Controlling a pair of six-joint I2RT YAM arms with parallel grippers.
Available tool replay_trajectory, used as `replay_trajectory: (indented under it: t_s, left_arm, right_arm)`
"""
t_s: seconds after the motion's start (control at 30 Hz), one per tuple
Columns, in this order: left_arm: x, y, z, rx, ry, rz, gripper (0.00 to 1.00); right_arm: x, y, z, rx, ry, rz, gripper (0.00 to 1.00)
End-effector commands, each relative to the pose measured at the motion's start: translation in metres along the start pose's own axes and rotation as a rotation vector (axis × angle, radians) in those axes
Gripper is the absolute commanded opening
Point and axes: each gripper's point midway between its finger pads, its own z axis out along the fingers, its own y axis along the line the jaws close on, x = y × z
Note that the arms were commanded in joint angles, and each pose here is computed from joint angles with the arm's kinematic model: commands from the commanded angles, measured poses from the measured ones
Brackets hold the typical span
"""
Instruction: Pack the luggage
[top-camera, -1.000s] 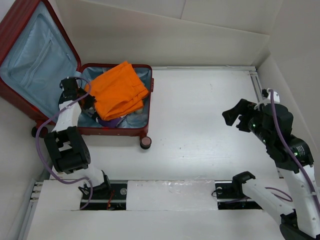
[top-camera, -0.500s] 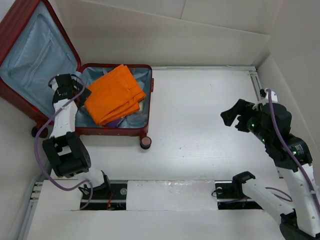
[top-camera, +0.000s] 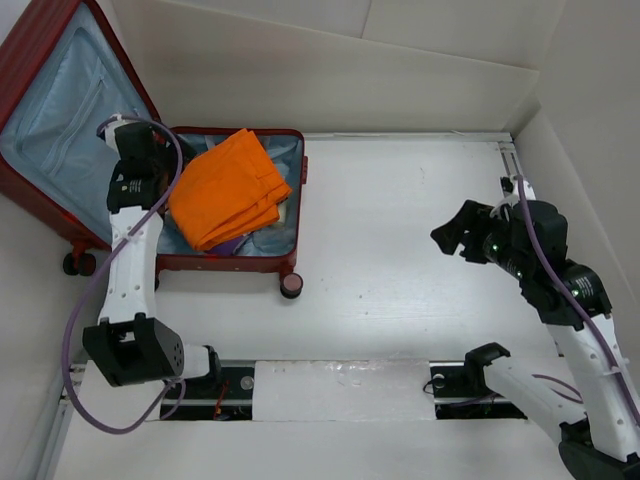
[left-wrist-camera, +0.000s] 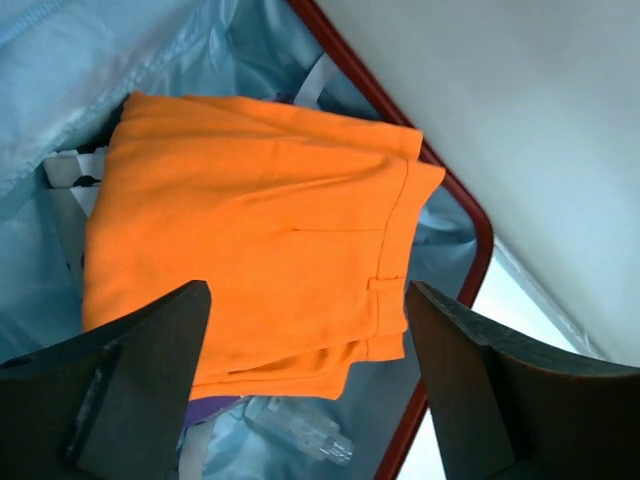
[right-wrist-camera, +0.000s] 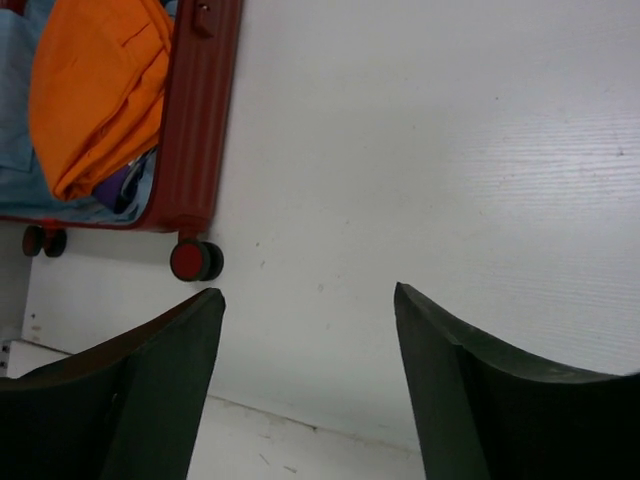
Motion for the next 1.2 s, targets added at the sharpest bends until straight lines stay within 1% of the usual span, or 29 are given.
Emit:
replay_trajectory:
  t_s: [0.0,0.03,0.07,0.1,0.13,0.17,0.2,0.23,0.27,0.3,0.33,0.37,0.4,0.47,0.5,0.57,0.6,0.67,0.7,0.73,0.77,0.87,0.97,1.03,1.07,1.1,1.13,1.17]
  left_arm:
    - [-0.04,-0.029,-0.043,0.08,-0.123,-0.026,0.74]
    - [-0.047,-0.036,-0.057,0.1,-0.148,-0.038,0.71]
    - [-0.054,-0.038,-0.066,0.104,-0.172,-0.054,0.69]
    - [-0.059,-0.044,-0.075,0.117,-0.187,-0.055,0.67]
    - [-0.075,-0.053,-0.09,0.135,-0.226,-0.073,0.67]
    - [-0.077,-0.048,-0.098,0.101,-0.22,-0.071,0.67]
    - [-0.089,-0.041,-0.109,0.05,-0.263,-0.079,0.67]
    - [-0.11,-0.048,-0.13,0.055,-0.314,-0.091,0.67]
    - [-0.117,-0.046,-0.134,0.022,-0.328,-0.081,0.66]
    - [-0.122,-0.032,-0.143,-0.058,-0.343,-0.067,0.66]
    - [-0.131,-0.027,-0.152,-0.099,-0.367,-0.04,0.66]
    - [-0.154,-0.031,-0.181,-0.101,-0.443,-0.053,0.66]
    - [-0.16,-0.007,-0.183,-0.238,-0.465,-0.035,0.66]
    - [-0.175,0.006,-0.207,-0.304,-0.552,-0.039,0.66]
    - [-0.181,0.01,-0.217,-0.323,-0.588,-0.051,0.66]
    - [-0.178,0.033,-0.216,-0.462,-0.592,-0.026,0.67]
    - [-0.172,0.045,-0.211,-0.529,-0.578,-0.002,0.69]
    - [-0.164,0.074,-0.21,-0.669,-0.582,-0.017,0.71]
    - [-0.154,0.087,-0.201,-0.728,-0.554,-0.004,0.71]
    - [-0.152,0.095,-0.202,-0.76,-0.555,0.001,0.72]
    - [-0.152,0.101,-0.206,-0.794,-0.571,0.009,0.72]
    - [-0.15,0.109,-0.202,-0.855,-0.57,0.043,0.73]
    - [-0.148,0.112,-0.185,-0.902,-0.527,0.106,0.73]
    - [-0.152,0.112,-0.186,-0.917,-0.543,0.107,0.73]
    - [-0.158,0.115,-0.187,-0.912,-0.547,0.075,0.73]
    - [-0.171,0.141,-0.2,-0.97,-0.564,-0.002,0.71]
    - [-0.171,0.148,-0.194,-0.913,-0.518,-0.068,0.7]
    - [-0.176,0.161,-0.2,-0.925,-0.522,-0.112,0.7]
  right_arm:
    - [-0.001,0.02,-0.003,-0.122,-0.008,-0.009,0.73]
    - [0.006,0.025,-0.003,-0.155,0.023,-0.01,0.62]
    - [0.006,0.025,-0.003,-0.156,0.023,-0.01,0.55]
    - [0.01,0.032,-0.005,-0.199,0.036,-0.012,0.48]
    - [0.014,0.033,-0.007,-0.217,0.046,-0.013,0.33]
    - [0.013,0.037,-0.008,-0.235,0.044,-0.015,0.27]
    - [0.018,0.039,-0.011,-0.26,0.057,-0.016,0.24]
    - [0.024,0.04,-0.011,-0.277,0.069,-0.02,0.22]
    - [0.027,0.041,-0.014,-0.291,0.068,-0.022,0.21]
    - [0.028,0.043,-0.015,-0.308,0.066,-0.024,0.21]
    - [0.036,0.044,-0.013,-0.33,0.087,-0.024,0.21]
    - [0.041,0.047,-0.014,-0.357,0.096,-0.03,0.21]
    - [0.044,0.049,-0.015,-0.377,0.101,-0.032,0.21]
    - [0.056,0.052,-0.015,-0.411,0.148,-0.034,0.24]
    - [0.055,0.053,-0.015,-0.417,0.138,-0.044,0.27]
    - [0.057,0.055,-0.016,-0.434,0.146,-0.063,0.33]
    - [0.054,0.057,-0.018,-0.439,0.136,-0.065,0.43]
    - [0.055,0.058,-0.021,-0.446,0.136,-0.099,0.49]
    - [0.051,0.06,-0.023,-0.448,0.125,-0.104,0.51]
    - [0.049,0.061,-0.022,-0.449,0.122,-0.113,0.54]
    - [0.053,0.063,-0.024,-0.456,0.138,-0.117,0.54]
    - [0.058,0.066,-0.025,-0.484,0.156,-0.122,0.57]
    - [0.067,0.069,-0.024,-0.511,0.187,-0.128,0.57]
    - [0.069,0.071,-0.025,-0.518,0.191,-0.132,0.57]
    - [0.069,0.071,-0.025,-0.518,0.191,-0.132,0.58]
    - [0.07,0.069,-0.025,-0.513,0.199,-0.131,0.58]
    - [0.072,0.071,-0.026,-0.521,0.205,-0.135,0.58]
    - [0.072,0.071,-0.026,-0.522,0.205,-0.135,0.58]
